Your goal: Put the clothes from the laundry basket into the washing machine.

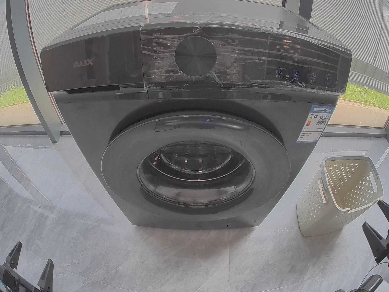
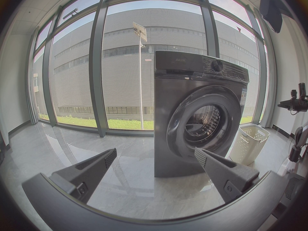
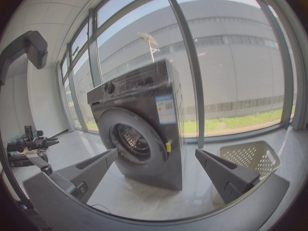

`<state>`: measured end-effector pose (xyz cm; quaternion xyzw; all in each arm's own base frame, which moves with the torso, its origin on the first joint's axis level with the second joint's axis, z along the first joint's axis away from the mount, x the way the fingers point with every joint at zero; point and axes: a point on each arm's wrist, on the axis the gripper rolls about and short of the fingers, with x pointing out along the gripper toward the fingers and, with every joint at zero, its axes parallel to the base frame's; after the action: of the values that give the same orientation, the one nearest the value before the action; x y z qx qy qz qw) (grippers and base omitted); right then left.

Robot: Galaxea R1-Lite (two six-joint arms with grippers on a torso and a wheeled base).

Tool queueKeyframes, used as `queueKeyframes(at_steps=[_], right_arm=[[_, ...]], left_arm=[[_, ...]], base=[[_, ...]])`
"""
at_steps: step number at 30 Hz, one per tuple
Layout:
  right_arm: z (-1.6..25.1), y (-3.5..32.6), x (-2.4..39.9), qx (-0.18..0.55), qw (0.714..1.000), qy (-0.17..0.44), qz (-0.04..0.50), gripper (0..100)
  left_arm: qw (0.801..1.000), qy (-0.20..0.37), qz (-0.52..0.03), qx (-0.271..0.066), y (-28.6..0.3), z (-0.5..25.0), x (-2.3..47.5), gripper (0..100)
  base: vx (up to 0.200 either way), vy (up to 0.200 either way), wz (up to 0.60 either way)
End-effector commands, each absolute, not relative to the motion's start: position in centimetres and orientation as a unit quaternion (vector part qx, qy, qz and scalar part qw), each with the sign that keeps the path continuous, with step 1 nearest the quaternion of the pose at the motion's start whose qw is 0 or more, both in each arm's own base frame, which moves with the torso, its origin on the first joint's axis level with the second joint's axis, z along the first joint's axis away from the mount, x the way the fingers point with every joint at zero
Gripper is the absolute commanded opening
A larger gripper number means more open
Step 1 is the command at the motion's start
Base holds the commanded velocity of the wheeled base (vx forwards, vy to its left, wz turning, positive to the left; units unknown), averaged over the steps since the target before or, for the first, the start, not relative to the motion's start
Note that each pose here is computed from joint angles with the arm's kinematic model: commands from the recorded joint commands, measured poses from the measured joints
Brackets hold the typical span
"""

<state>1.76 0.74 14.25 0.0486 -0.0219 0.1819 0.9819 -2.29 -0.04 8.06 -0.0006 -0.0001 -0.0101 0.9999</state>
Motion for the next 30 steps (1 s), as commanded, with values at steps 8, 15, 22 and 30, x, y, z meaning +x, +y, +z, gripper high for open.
queueKeyframes(at_steps=[8,15,22,30], right_arm=[[11.7,0.7,-2.1,0.025,0.984,-0.097,0.149,100],[9.1,0.7,-2.5,0.006,0.985,-0.072,0.155,100],[8.2,0.4,-2.3,-0.053,0.994,-0.036,0.092,100],[8.1,0.2,-2.3,-0.052,0.997,-0.024,0.042,100]], left_arm=[[1.000,0.002,-0.011,-0.001,0.0,7.5,-2.3,100],[1.000,0.002,-0.010,-0.002,0.0,7.5,-2.3,100],[1.000,0.002,-0.010,-0.001,0.0,7.5,-2.3,100],[1.000,0.002,-0.009,-0.001,0.0,7.5,-2.3,100]], base=[[0.000,0.000,0.00],[0.000,0.000,0.00],[0.000,0.000,0.00],[0.000,0.000,0.00]])
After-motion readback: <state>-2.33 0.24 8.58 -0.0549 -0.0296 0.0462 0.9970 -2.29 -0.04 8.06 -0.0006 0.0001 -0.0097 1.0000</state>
